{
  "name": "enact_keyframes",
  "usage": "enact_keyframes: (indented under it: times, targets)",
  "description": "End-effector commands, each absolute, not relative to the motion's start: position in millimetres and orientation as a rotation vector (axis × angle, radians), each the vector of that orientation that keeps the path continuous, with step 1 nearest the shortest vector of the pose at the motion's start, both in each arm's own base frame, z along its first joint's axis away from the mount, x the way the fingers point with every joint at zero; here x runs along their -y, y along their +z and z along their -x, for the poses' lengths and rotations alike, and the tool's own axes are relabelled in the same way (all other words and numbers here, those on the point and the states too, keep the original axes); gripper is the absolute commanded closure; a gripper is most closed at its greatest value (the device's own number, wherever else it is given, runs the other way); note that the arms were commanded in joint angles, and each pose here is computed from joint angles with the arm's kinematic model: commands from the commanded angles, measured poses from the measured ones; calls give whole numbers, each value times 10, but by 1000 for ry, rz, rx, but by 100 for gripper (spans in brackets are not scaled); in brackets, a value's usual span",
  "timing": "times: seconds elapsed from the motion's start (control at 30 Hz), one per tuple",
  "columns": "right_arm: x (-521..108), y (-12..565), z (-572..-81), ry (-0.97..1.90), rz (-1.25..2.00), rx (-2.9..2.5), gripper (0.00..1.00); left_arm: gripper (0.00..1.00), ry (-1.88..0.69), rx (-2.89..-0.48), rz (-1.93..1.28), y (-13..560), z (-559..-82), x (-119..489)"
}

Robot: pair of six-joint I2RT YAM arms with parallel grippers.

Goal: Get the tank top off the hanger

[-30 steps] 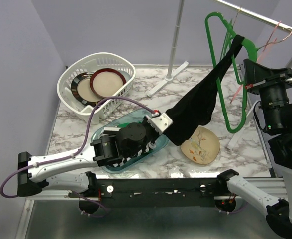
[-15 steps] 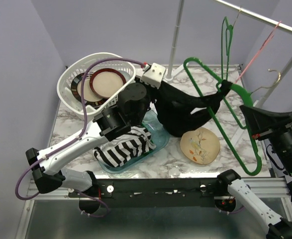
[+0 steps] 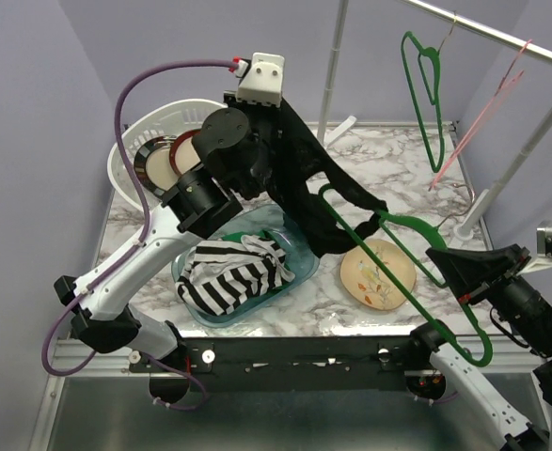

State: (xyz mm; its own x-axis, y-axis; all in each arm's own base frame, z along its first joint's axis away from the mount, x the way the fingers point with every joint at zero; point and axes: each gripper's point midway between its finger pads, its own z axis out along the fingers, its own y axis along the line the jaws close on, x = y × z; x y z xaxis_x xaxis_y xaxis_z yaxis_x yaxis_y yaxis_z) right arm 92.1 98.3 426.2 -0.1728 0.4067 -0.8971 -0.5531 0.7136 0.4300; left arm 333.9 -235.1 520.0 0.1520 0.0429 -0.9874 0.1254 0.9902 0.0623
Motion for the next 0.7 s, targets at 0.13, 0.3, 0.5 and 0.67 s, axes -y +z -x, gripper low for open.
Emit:
enact_keyframes:
  times: [0.13, 0.3, 0.5, 0.67]
  targets:
    - [-1007, 3761, -945, 800, 183, -1657, 99, 100, 5, -1281, -17, 5908, -3264, 1948]
    - [-899, 3800, -917, 758, 152, -1619, 99, 100, 52, -1272, -3, 5991, -3184, 1775]
    - [-676, 3964, -924, 688, 40, -1546, 99, 100, -64, -1255, 8, 6209, -2897, 1534]
    - [-496, 4107, -894, 659, -58, -1459, 99, 100, -160, -1179, 52, 6500, -2542, 1156]
